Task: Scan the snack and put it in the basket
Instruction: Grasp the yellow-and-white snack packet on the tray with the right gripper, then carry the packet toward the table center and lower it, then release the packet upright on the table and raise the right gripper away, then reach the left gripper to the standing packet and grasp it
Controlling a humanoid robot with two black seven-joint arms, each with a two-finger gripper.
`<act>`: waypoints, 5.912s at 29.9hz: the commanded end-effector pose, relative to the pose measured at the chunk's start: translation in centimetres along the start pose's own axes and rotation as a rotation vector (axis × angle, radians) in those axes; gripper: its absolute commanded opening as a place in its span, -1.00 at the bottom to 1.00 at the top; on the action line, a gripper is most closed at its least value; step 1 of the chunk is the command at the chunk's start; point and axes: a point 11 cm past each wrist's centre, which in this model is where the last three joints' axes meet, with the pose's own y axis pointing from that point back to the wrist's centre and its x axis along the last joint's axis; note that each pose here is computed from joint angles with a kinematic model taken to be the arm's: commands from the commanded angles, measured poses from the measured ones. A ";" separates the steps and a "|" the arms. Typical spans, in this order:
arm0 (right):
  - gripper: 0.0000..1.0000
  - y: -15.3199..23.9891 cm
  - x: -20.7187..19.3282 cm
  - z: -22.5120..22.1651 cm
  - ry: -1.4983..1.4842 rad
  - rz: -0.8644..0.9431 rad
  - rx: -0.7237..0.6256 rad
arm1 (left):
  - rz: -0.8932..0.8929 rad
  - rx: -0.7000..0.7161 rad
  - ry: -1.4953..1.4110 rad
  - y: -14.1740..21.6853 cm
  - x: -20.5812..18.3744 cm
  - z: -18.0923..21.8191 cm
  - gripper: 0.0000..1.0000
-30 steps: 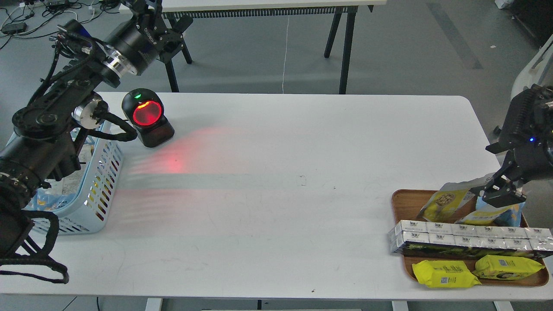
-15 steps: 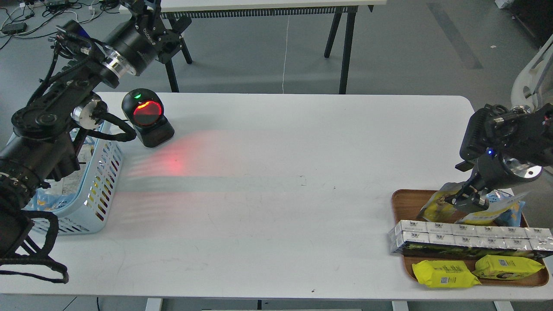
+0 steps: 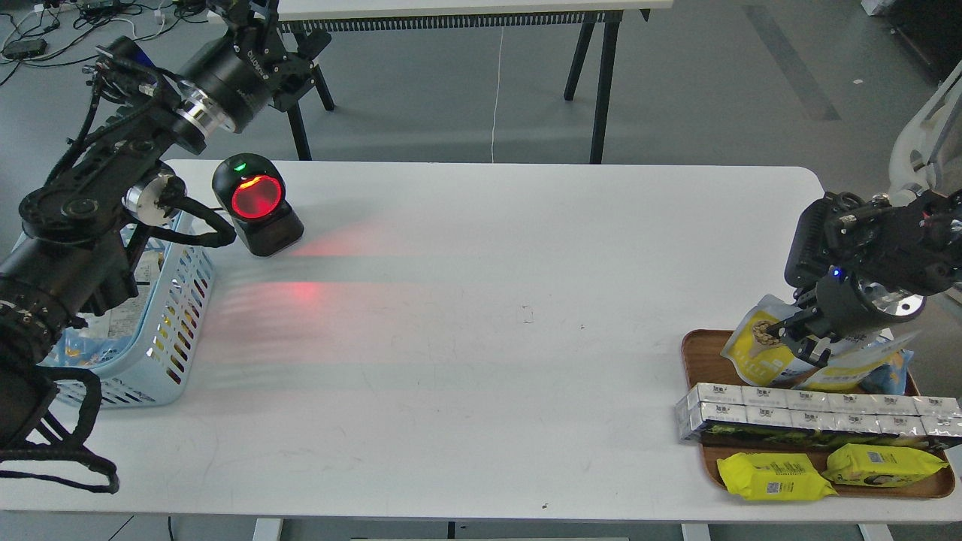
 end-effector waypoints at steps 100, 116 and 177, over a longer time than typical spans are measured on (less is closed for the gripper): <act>0.98 15.3 10.9 13.4 -1.371 1.432 0.708 | 0.076 -0.031 0.010 0.3 2.7 1.8 1.00; 0.99 8.5 5.0 10.7 -1.764 1.537 1.012 | 0.088 -0.054 -0.008 0.6 3.7 3.3 1.00; 0.99 5.3 0.5 11.3 -2.033 1.660 1.070 | -1.408 0.329 -1.346 3.9 -20.3 1.7 0.89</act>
